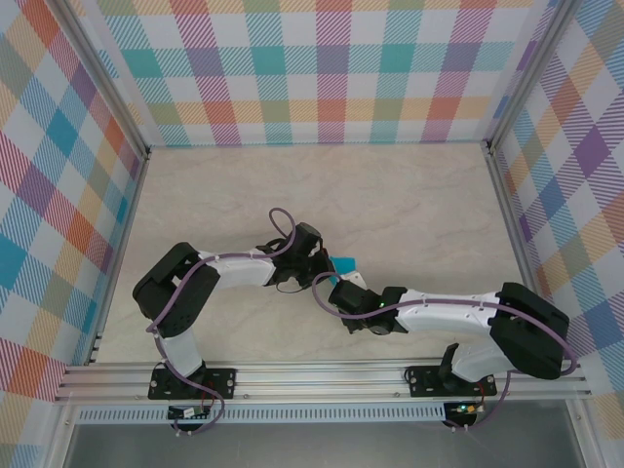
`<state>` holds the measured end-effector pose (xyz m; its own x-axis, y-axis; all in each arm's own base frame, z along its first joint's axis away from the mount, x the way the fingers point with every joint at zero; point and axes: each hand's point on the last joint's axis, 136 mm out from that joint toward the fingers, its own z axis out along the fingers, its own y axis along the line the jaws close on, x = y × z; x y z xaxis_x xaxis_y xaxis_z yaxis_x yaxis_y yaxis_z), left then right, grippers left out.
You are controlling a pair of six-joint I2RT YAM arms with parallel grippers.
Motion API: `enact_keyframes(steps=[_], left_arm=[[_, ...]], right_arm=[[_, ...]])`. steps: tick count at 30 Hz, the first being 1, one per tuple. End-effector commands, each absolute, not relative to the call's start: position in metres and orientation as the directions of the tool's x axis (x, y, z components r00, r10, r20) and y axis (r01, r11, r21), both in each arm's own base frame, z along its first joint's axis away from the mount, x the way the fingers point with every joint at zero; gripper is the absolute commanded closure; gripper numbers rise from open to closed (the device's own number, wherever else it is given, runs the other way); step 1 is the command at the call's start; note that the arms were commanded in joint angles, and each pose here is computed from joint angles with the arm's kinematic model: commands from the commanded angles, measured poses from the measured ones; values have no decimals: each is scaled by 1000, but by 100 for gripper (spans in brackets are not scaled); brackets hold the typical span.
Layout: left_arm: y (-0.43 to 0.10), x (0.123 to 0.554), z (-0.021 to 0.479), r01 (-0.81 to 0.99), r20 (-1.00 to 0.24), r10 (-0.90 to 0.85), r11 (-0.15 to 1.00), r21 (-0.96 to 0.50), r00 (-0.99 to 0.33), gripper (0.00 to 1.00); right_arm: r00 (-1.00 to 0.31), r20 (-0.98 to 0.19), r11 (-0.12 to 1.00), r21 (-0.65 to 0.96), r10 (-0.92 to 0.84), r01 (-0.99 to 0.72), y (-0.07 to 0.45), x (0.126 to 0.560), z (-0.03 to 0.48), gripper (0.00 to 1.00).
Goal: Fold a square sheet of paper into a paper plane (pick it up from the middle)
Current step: Fold the wing for the fifth time at the center of the table.
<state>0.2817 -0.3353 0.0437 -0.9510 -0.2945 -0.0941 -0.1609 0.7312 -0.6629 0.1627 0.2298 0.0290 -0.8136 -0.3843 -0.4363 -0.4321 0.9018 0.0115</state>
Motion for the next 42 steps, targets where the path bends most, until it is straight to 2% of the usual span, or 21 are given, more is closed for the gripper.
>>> enact_keyframes(steps=[1, 12, 15, 24, 31, 33, 38, 42], left_arm=[[-341, 283, 44, -145, -104, -279, 741, -655, -955, 100], [-341, 282, 43, -146, -101, -275, 746, -650, -956, 100], [-341, 282, 43, -146, -100, -275, 745, -651, -956, 100], [-340, 280, 38, -151, -94, -273, 751, -642, -957, 100], [-343, 281, 41, -146, -95, -269, 747, -649, -958, 100], [-343, 281, 41, -145, -95, -268, 748, -648, -959, 100], [-343, 281, 41, -144, -96, -267, 749, -647, -959, 100], [-342, 280, 40, -145, -94, -265, 752, -643, -960, 100]], right_arm=[[-815, -421, 899, -3, -397, -437, 232, 161, 25, 86], [-834, -400, 901, 43, -381, -432, 235, 155, 17, 91], [-838, -394, 905, 33, -378, -423, 231, 154, 20, 79], [-827, -426, 900, 62, -367, -431, 235, 155, 41, 75], [-838, -401, 910, 23, -371, -414, 231, 157, 28, 77], [-839, -393, 909, 17, -377, -416, 232, 157, 23, 82], [-847, -369, 909, 13, -383, -416, 233, 155, 13, 87], [-844, -377, 907, 25, -380, -420, 234, 155, 17, 86]])
